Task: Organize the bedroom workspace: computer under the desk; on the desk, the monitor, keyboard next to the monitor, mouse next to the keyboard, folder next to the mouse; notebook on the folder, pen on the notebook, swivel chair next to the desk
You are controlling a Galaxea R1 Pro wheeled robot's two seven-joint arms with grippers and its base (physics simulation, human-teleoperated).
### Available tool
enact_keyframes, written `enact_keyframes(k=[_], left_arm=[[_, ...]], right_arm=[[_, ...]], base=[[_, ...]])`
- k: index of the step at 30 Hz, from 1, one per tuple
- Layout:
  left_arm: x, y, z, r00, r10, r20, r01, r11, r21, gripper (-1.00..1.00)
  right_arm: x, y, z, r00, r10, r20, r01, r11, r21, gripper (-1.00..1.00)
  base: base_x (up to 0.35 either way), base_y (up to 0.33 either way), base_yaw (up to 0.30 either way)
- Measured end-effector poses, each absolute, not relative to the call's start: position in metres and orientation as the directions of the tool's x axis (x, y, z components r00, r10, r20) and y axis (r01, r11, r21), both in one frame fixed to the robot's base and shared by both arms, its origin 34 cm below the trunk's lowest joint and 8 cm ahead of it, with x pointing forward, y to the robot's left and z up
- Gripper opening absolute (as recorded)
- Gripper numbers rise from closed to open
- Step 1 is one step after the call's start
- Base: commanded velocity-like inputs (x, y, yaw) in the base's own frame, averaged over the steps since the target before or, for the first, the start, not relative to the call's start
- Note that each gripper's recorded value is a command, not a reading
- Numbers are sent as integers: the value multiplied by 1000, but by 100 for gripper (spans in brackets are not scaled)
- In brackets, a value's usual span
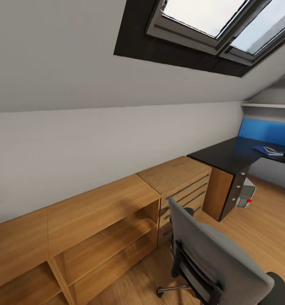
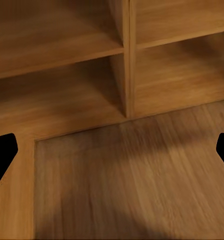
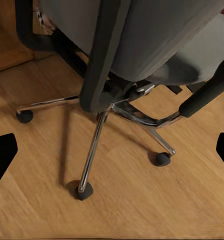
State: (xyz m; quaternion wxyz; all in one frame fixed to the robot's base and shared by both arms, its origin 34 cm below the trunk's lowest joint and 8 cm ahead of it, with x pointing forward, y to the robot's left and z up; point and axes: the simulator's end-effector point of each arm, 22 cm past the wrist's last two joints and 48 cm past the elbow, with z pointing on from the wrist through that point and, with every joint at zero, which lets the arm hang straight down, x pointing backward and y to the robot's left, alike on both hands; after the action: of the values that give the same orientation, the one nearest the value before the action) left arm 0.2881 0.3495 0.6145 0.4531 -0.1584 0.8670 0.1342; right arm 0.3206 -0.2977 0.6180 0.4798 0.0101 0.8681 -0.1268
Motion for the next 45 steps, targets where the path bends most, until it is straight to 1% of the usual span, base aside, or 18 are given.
enact_keyframes(k=[7,33,45], left_arm=[[287,349,614,-540,-155,-827,-396,914,88,100],[288,349,614,-540,-155,-827,-396,914,88,100],[286,349,614,-543,-154,-825,-396,914,90,100]], right_arm=[[321,-298,618,-539,-104,-836,140,968,-210,100],[321,-298,618,-538,-103,-837,141,967,-210,100],[320,-297,618,-541,-102,-835,141,968,-209,100]], base=[[0,105,-300],[5,2,-300],[257,0,-290]])
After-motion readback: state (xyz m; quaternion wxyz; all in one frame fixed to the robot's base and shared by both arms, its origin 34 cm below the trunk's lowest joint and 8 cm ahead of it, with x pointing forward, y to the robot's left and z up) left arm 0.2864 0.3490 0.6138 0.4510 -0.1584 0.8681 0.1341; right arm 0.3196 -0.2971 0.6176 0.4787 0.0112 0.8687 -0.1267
